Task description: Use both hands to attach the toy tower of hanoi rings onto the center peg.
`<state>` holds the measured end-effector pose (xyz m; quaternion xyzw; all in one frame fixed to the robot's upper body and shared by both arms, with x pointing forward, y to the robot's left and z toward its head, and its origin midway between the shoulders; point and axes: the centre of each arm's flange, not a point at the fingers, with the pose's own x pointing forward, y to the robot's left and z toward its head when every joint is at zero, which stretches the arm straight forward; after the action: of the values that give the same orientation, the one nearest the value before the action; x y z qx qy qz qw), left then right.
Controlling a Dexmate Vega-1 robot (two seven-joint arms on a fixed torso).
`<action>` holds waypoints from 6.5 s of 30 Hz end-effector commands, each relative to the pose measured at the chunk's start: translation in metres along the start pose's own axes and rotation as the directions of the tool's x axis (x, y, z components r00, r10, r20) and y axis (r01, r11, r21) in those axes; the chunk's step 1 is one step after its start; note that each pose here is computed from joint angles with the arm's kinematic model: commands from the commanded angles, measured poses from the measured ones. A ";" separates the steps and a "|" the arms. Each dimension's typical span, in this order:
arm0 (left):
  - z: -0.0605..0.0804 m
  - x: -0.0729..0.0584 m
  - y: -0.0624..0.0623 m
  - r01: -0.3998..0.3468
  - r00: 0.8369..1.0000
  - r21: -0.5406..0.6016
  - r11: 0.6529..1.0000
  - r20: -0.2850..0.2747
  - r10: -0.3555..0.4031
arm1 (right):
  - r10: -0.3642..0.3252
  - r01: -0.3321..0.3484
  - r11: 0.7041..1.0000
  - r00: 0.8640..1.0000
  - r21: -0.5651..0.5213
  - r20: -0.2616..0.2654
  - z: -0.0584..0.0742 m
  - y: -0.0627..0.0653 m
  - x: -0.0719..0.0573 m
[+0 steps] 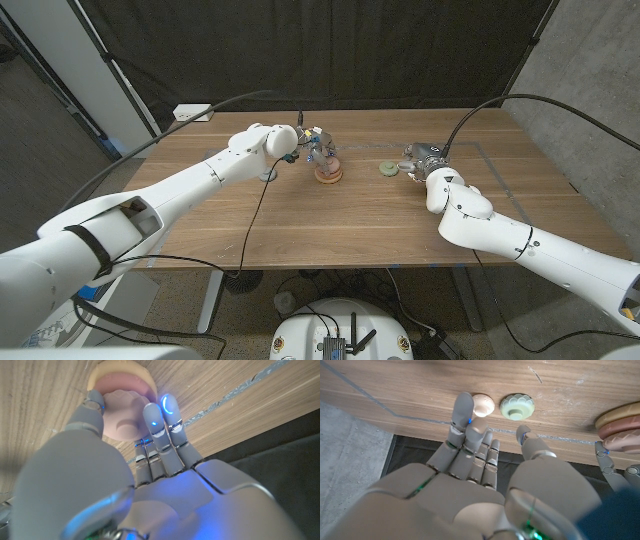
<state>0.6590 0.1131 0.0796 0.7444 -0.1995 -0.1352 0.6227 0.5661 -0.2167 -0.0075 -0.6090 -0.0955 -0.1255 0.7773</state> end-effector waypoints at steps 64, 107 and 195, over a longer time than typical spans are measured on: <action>0.000 0.003 -0.001 0.105 0.994 0.080 0.991 -0.015 -0.104 | -0.005 0.005 1.000 1.000 -0.004 0.001 0.004 -0.005 0.000; -0.047 -0.079 -0.018 -0.113 0.987 -0.084 0.990 -0.128 0.102 | -0.019 0.019 1.000 0.998 0.004 0.056 0.015 -0.002 -0.002; -0.085 -0.163 -0.085 -0.484 0.830 -0.215 0.848 -0.421 0.366 | -0.048 0.052 0.998 0.989 -0.023 0.141 0.024 0.003 0.003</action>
<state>0.5630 0.2772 0.0055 0.5819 -0.2246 0.1167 0.7729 0.5617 -0.1998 -0.0108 -0.6045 -0.1666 -0.1119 0.7709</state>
